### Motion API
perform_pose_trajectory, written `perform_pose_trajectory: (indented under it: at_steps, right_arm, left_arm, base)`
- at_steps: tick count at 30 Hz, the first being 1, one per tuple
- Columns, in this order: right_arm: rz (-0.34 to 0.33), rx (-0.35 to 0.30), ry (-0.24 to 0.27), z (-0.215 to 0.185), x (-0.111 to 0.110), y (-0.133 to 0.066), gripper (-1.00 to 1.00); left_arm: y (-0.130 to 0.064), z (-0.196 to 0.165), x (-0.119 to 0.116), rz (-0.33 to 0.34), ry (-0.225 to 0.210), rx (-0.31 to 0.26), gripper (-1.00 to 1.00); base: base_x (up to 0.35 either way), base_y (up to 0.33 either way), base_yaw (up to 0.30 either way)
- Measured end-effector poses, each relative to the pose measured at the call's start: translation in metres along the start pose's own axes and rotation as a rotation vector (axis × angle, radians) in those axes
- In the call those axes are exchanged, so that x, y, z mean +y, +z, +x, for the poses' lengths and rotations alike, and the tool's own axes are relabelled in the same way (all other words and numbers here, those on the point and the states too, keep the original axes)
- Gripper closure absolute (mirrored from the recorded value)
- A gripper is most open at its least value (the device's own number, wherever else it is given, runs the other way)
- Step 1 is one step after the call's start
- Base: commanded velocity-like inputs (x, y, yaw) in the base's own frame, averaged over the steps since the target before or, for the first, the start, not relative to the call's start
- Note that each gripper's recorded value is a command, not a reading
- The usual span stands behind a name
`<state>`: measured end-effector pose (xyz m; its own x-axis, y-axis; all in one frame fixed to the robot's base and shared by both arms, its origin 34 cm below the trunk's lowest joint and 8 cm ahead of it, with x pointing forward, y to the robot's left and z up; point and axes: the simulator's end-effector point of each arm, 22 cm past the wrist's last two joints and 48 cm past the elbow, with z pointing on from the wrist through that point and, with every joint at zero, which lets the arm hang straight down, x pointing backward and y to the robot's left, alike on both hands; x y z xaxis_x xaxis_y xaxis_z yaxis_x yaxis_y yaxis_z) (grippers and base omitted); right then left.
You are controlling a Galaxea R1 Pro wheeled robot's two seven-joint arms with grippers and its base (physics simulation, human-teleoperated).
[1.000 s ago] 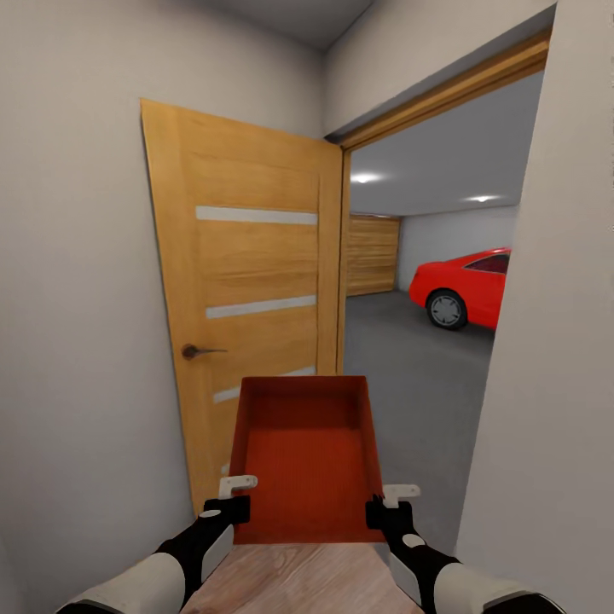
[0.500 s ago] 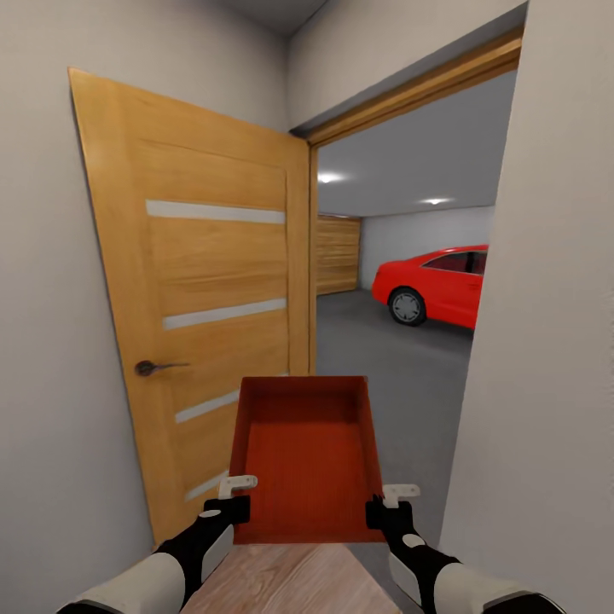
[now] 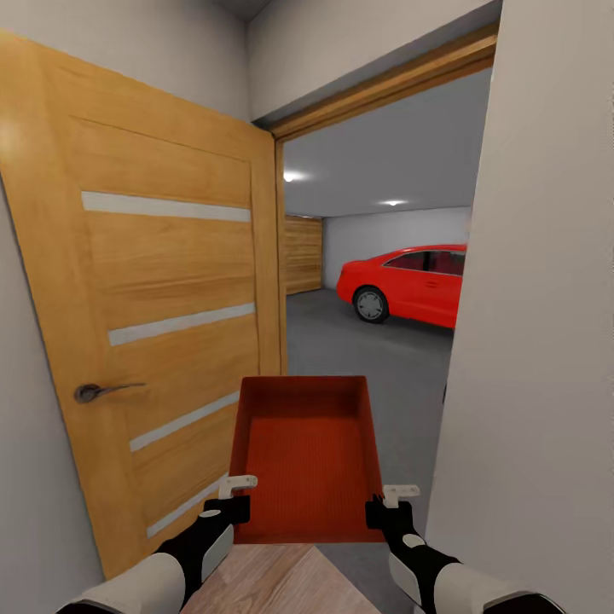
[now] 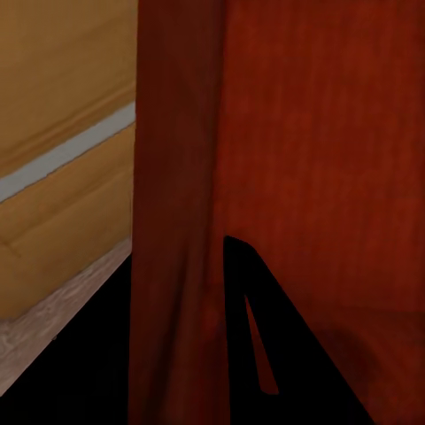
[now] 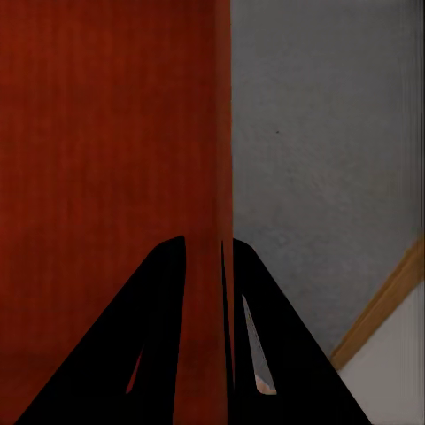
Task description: Move the two storage containers from the living room to the garage. In the garage, place one container on the floor and stack the other container on top of it (either order is fine).
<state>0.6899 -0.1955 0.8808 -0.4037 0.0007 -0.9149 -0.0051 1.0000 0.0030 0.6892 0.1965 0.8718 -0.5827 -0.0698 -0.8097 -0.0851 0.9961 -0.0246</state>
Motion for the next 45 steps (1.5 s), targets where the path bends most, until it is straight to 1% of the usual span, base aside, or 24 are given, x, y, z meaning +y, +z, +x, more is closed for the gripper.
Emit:
perform_pose_trajectory:
  at_steps: [38, 45]
  right_arm:
    - [0.000, 0.000, 0.000, 0.0000, 0.0002, -0.0001, 1.00]
    - [0.000, 0.000, 0.000, 0.0000, 0.0004, 0.0000, 1.00]
  left_arm:
    - [0.0000, 0.0003, 0.0002, 0.000, -0.001, 0.000, 1.00]
    - [0.0000, 0.0003, 0.0004, 0.000, -0.001, 0.000, 1.00]
  base:
    - [0.244, 0.216, -0.284]
    - [0.245, 0.223, -0.075]
